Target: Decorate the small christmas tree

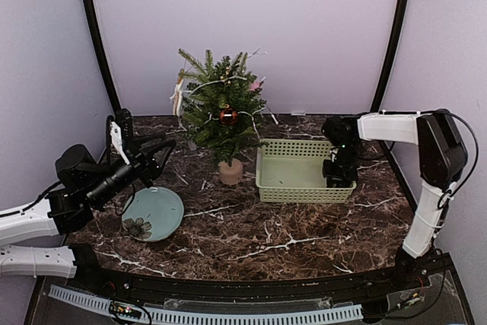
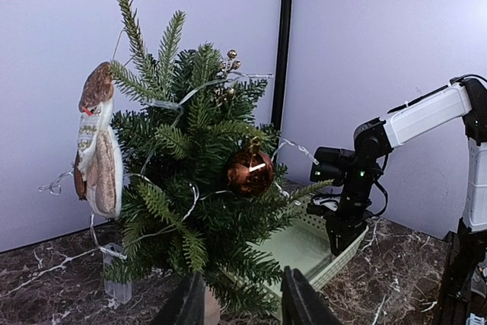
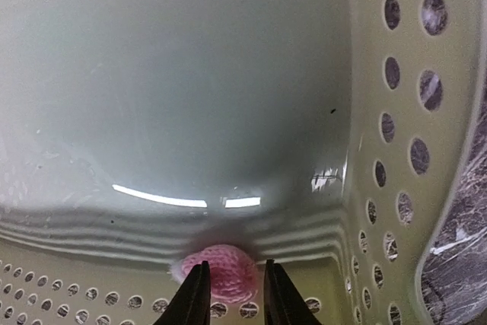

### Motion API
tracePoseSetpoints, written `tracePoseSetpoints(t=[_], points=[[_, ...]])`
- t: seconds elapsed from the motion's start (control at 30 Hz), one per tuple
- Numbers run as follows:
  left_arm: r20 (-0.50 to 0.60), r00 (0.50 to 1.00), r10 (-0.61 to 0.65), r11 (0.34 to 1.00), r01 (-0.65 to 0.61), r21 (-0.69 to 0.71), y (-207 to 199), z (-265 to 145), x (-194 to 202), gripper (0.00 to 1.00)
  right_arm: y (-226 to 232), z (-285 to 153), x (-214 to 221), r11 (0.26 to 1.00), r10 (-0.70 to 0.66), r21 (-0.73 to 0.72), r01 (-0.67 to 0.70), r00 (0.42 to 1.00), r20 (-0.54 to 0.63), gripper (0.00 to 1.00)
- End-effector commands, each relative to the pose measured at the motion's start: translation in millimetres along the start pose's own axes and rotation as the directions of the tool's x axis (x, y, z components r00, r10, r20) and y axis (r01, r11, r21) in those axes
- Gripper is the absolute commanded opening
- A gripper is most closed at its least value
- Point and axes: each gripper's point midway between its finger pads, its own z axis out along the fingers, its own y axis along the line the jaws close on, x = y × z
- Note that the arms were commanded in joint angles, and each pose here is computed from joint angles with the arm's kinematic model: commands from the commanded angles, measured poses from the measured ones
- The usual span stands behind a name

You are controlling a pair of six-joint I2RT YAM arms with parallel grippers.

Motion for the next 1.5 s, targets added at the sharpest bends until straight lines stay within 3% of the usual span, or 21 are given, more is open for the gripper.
tracePoseSetpoints(t=[0.0, 0.27, 0.5, 0.53, 0.77, 1.13, 1.3, 1.47], points=[[0.039, 0.999, -0.003, 1.0, 0.004, -0.022, 4.7, -7.7, -6.9, 0.38, 1.3, 9.3, 10.4, 0.999, 0.014, -0.045, -0.019, 0.995, -0.103, 0.28], [0.044, 0.999, 0.0, 0.999, 0.001, -0.034, 6.9, -8.7, -6.2, 0.38, 1.9, 22.4, 23.7, 0.999, -0.008, -0.051, -0.001, 0.982, -0.189, 0.27], [0.043, 0.999, -0.001, 0.999, 0.002, -0.04, 8.0, -8.7, -6.3, 0.39, 12.6, 11.7, 17.3, 0.995, -0.011, -0.104, -0.006, 0.987, -0.16, 0.0], [0.043, 0.999, -0.001, 0.999, 0.002, -0.04, 7.9, -8.6, -6.8, 0.39, 13.8, 7.4, 15.6, 0.994, -0.012, -0.109, -0.005, 0.989, -0.15, 0.0], [0.036, 0.999, -0.008, 0.999, 0.009, -0.035, 6.7, -4.9, -8.1, 0.39, 22.3, -45.1, -17.6, 0.989, -0.041, -0.137, 0.047, 0.998, 0.039, 0.0], [0.011, 1.0, -0.029, 0.998, 0.03, -0.059, 9.8, -1.0, -11.7, 0.4, 29.5, -110.9, -36.2, 0.968, -0.065, -0.214, 0.135, 0.95, 0.304, 0.0], [-0.005, 0.999, -0.045, 0.997, 0.044, -0.066, 10.6, 2.0, -9.7, 0.4, 42.0, -157.3, -41.2, 0.93, -0.054, -0.299, 0.212, 0.886, 0.461, 0.0], [-0.03, 0.998, -0.048, 0.996, 0.046, -0.071, 10.5, 7.4, -5.5, 0.4, 74.8, -227.4, -46.2, 0.853, -0.02, -0.389, 0.347, 0.768, 0.641, 0.0]])
